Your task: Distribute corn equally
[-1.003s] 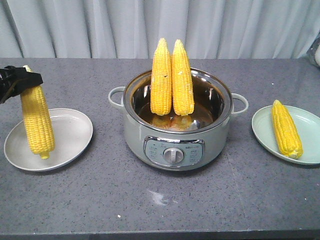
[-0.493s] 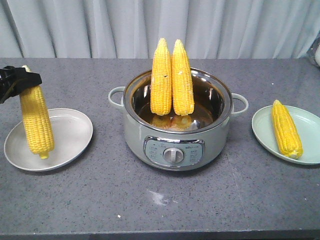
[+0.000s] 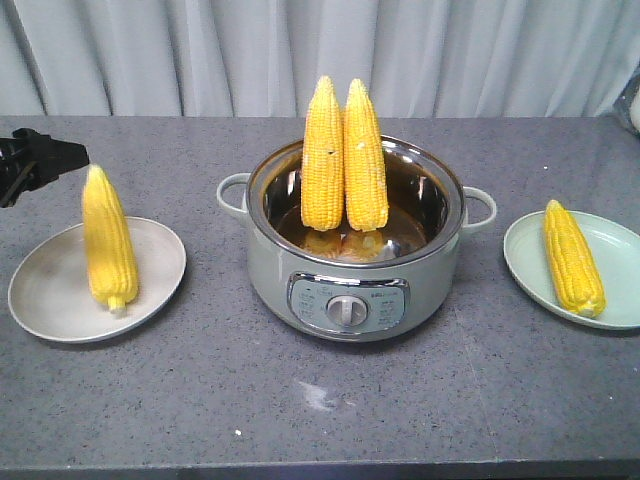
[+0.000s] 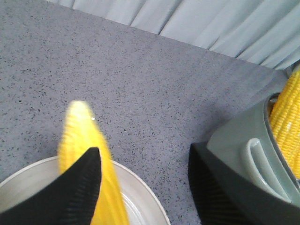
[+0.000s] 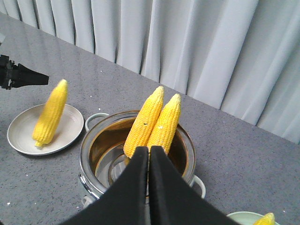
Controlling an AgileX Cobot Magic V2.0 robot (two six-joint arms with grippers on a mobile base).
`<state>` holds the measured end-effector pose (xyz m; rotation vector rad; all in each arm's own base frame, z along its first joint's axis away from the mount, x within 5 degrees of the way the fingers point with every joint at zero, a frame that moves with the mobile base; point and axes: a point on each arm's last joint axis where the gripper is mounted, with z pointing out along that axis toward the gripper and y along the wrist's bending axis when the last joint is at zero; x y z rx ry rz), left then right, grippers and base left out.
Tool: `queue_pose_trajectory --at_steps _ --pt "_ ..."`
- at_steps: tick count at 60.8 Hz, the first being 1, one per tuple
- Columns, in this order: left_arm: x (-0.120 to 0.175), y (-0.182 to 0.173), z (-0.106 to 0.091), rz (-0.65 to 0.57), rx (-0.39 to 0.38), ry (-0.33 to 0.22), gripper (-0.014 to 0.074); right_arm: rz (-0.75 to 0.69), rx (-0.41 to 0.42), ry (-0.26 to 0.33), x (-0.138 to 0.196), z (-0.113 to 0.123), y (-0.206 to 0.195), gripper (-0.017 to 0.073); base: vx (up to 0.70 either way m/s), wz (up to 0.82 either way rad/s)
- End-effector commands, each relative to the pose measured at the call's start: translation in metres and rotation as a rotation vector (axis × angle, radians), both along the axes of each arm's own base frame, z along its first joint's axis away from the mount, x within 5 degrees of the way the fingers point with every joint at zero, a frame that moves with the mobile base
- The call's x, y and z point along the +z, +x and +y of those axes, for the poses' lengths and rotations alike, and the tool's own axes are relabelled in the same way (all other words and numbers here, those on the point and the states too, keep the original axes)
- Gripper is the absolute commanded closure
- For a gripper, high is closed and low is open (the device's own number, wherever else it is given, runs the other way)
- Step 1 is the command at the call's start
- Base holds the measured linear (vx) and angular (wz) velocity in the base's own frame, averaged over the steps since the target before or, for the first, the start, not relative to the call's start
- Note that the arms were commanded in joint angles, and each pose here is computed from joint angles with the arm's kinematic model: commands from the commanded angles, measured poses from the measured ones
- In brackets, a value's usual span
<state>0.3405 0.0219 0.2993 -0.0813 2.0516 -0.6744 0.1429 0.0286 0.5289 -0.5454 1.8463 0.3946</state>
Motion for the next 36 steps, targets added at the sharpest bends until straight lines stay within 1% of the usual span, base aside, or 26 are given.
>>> queue_pose_trajectory --at_steps 1,12,22,28,36 --pt "0.019 -0.005 0.0 -0.055 -0.011 0.027 0.0182 -0.025 0.03 0.015 0.007 0.004 -0.008 0.0564 0.0 0.0" --pt "0.019 -0.006 -0.001 -0.053 -0.021 0.022 0.0182 -0.025 0.03 0.015 0.007 0.004 -0.008 0.0564 0.0 0.0" --pt "0.02 -0.007 -0.004 -0.049 -0.047 0.01 0.0182 -0.025 0.03 0.015 0.007 0.004 -0.008 0.0564 0.0 0.0" --pt "0.021 -0.01 -0.007 -0.044 -0.086 -0.015 0.0182 -0.026 0.029 0.015 0.008 0.004 -0.008 0.0564 0.0 0.0" --pt "0.023 -0.014 -0.015 -0.038 -0.164 -0.071 0.0183 -0.046 0.015 0.022 0.009 0.003 -0.007 0.0563 0.0 0.0"
